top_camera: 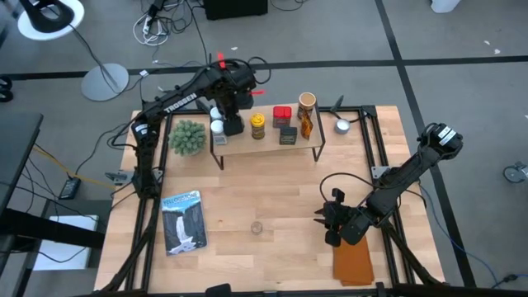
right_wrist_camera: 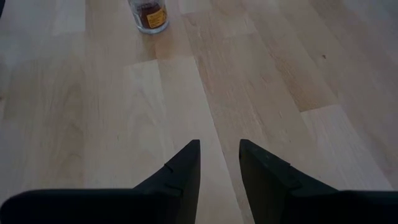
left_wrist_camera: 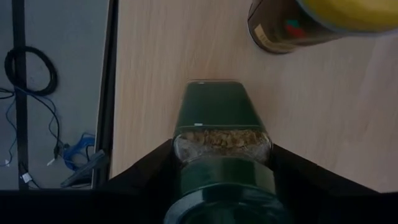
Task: Shelf spices
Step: Put the green seasoning bottle on the shelf
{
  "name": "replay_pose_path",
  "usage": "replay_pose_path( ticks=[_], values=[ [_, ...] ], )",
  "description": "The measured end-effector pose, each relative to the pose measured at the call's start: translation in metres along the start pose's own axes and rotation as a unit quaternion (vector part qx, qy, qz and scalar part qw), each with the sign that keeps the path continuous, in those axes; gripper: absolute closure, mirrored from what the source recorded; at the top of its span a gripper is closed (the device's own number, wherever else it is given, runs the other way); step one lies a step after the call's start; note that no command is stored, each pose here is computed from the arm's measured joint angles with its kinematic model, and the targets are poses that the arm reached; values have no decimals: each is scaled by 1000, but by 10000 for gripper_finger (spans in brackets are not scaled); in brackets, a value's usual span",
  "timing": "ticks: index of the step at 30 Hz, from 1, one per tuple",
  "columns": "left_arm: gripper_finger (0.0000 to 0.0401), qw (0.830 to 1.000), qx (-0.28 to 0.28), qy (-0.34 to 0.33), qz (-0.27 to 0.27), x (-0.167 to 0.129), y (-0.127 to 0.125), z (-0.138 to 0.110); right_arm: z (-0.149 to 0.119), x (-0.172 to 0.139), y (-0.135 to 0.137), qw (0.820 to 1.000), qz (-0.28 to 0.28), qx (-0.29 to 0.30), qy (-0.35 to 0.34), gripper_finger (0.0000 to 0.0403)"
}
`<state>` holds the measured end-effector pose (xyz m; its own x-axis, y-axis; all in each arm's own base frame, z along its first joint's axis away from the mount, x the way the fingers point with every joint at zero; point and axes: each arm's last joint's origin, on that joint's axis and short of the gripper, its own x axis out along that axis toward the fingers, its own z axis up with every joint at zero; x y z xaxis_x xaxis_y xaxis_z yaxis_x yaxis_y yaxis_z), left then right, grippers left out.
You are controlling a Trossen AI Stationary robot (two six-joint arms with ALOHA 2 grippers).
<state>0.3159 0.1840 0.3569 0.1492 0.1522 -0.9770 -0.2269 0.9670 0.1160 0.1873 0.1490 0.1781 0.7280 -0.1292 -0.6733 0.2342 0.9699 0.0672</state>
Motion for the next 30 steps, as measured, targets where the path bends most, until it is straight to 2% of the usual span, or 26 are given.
replay_pose_path(
  ticks=[8,22,30],
  values=[
    [165,1000,2,24,5,11,0,-2,1,0,1,1000,3,2,-3,291],
    [124,1000,1,-10,16,-9,1,0,1,0,1,1000,4,2,-4,292],
    [121,999,0,-17,39,-23,3,-1,1,0,1,1000,4,1,-4,291]
  ],
)
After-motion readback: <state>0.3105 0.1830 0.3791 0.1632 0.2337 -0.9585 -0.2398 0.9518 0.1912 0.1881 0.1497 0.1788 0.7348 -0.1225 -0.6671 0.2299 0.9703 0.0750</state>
